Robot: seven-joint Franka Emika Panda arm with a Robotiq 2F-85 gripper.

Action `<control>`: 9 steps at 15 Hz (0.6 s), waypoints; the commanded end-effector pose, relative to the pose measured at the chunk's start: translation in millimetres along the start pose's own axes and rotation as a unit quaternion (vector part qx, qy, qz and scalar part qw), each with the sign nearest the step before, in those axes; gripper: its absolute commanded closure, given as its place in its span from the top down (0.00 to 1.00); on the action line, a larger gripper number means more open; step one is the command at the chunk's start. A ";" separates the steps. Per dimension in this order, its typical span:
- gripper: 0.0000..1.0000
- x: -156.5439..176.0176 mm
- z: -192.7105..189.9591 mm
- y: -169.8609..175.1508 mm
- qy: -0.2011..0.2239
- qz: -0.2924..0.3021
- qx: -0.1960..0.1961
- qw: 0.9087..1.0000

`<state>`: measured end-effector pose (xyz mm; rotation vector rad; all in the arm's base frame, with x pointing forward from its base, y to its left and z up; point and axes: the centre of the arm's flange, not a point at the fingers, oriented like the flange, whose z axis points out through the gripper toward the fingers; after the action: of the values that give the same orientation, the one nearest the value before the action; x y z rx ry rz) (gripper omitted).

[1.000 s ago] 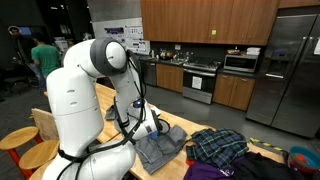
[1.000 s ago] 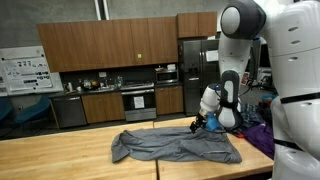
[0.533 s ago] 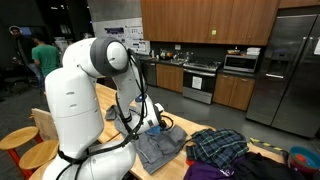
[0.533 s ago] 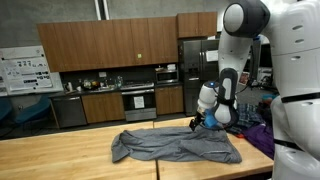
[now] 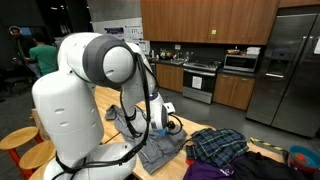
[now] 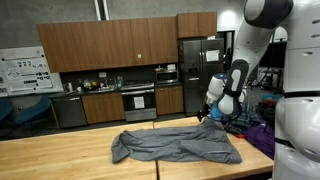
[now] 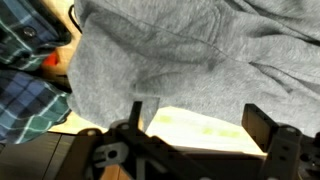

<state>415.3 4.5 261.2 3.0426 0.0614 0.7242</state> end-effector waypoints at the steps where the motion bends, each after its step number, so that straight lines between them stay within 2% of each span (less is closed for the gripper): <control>1: 1.00 24.1 -5.1 55.1 0.002 0.083 0.051 0.995; 5: 1.00 45.8 -4.0 81.6 -0.011 0.169 0.069 0.983; 9: 1.00 62.8 12.5 118.1 -0.019 0.225 0.079 0.971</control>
<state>431.4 -85.6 297.5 3.2203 -0.5376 0.7017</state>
